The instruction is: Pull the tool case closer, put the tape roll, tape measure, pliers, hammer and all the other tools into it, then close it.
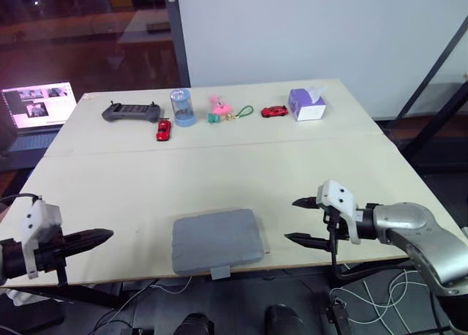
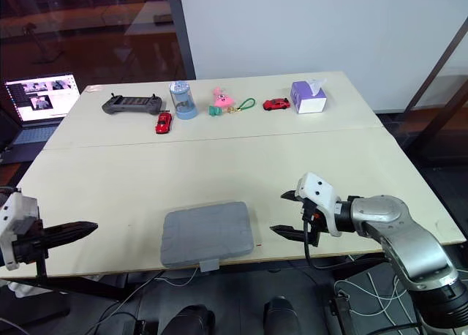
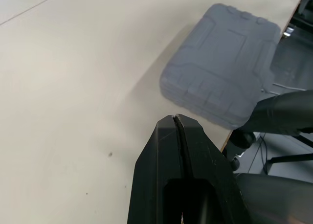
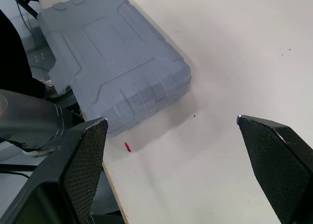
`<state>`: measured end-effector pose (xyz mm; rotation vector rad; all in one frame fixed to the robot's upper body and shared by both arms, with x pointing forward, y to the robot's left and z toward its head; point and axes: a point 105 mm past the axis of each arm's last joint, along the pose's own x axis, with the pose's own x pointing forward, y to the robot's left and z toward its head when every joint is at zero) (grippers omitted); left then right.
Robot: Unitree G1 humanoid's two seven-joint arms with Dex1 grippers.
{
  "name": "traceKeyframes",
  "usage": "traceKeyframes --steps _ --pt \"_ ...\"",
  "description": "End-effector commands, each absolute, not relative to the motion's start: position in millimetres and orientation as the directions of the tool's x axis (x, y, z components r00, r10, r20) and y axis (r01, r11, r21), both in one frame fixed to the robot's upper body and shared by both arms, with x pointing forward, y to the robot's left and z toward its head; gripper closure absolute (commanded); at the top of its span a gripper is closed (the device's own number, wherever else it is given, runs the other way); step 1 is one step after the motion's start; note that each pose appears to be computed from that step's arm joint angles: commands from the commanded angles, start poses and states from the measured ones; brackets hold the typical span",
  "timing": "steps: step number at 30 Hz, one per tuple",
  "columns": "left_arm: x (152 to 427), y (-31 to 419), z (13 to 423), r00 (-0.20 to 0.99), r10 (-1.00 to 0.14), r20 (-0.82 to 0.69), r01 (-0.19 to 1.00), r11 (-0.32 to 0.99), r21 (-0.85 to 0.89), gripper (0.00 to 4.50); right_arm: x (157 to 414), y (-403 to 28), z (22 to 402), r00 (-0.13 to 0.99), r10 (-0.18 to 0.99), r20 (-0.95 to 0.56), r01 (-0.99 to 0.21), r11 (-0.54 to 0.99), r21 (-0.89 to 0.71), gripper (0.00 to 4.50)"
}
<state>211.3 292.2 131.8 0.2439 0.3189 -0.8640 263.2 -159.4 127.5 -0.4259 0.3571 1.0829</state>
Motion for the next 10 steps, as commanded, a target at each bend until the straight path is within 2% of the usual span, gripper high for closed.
traceKeyframes --steps 1,10 --pt "212.5 298.0 139.3 0.637 -0.682 -0.359 0.759 0.637 0.138 4.50 264.3 -163.3 134.5 0.439 0.765 -0.472 -0.898 0.389 -0.204 0.04" --pt "214.1 298.0 139.3 0.640 -0.680 -0.358 0.758 0.635 0.150 4.50 264.0 -163.3 132.3 0.434 0.766 -0.474 -0.901 0.386 -0.200 0.04"
